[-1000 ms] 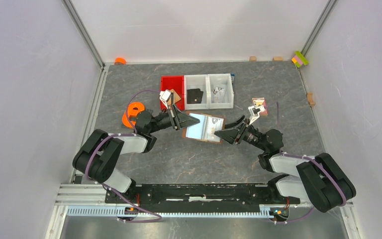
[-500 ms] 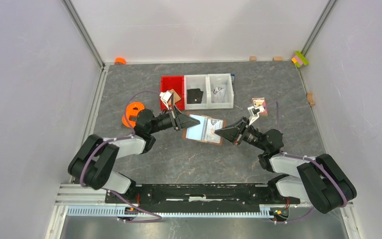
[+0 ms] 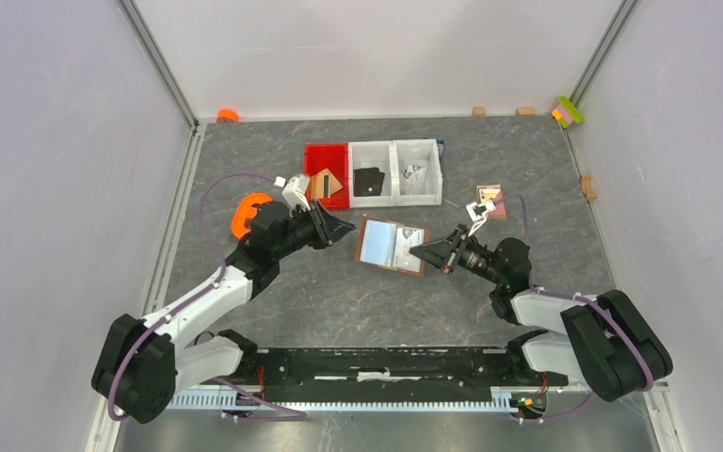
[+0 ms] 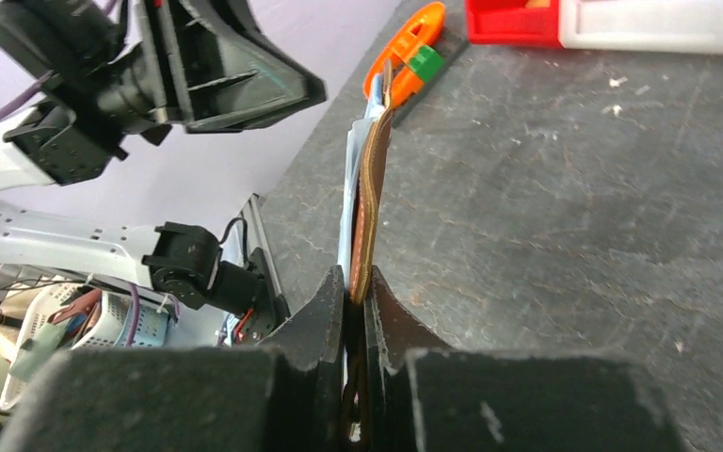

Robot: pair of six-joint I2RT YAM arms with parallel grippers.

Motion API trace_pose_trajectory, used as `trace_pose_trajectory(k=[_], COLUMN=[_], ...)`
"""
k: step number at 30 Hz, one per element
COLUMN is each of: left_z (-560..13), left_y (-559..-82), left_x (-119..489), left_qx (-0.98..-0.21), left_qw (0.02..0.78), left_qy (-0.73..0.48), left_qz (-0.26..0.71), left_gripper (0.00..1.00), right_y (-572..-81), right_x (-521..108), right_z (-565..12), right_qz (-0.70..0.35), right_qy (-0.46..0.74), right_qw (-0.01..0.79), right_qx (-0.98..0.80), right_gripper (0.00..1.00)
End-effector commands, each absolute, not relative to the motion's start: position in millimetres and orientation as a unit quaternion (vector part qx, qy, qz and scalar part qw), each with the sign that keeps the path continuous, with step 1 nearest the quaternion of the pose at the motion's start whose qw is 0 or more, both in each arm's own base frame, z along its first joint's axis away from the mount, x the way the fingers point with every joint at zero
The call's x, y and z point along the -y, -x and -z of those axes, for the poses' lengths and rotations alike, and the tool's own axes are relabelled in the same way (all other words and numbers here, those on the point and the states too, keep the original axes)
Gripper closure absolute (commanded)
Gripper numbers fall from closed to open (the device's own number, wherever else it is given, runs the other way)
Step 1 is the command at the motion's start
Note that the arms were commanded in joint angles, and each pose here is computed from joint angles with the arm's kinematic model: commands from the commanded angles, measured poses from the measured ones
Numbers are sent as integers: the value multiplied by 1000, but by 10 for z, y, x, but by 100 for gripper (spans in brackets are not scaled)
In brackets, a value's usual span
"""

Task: Take the credit cards out of the card holder
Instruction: Remove the credit card from the card holder.

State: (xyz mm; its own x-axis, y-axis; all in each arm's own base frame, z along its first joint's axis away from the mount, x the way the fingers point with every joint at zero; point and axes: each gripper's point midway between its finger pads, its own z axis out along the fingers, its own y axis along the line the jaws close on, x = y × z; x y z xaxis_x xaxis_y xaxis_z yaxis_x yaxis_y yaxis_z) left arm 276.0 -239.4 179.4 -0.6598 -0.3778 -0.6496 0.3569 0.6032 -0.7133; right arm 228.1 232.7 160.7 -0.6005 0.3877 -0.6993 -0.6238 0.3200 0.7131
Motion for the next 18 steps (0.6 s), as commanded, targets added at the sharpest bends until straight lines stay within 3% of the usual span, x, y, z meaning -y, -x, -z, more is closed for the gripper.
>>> trace_pose_trajectory(k=[1, 7, 12, 18], left_z=[-2012, -1989, -1864, -1828], left_y=[-2640, -2291, -2269, -2244], left_x=[2609, 3220, 3325, 3386], left_qx=[-768, -748, -753, -750], left_qw=[432, 356, 329, 309], left_qy=[-81, -195, -203, -207], left_qz=[466, 526, 533, 547], left_gripper=[77, 78, 69, 68], right_y=[-2396, -2359, -2301, -2216], right_x=[-2303, -2328, -2359, -2398], right_z=[-1596, -1637, -1712, -1824], right_qz=[-563, -577, -595, -627], right_qy=[81, 86, 95, 99], right_qw=[449, 442, 436, 420], right_qx=[-689, -681, -668, -648], right_gripper=[100, 100, 100, 100])
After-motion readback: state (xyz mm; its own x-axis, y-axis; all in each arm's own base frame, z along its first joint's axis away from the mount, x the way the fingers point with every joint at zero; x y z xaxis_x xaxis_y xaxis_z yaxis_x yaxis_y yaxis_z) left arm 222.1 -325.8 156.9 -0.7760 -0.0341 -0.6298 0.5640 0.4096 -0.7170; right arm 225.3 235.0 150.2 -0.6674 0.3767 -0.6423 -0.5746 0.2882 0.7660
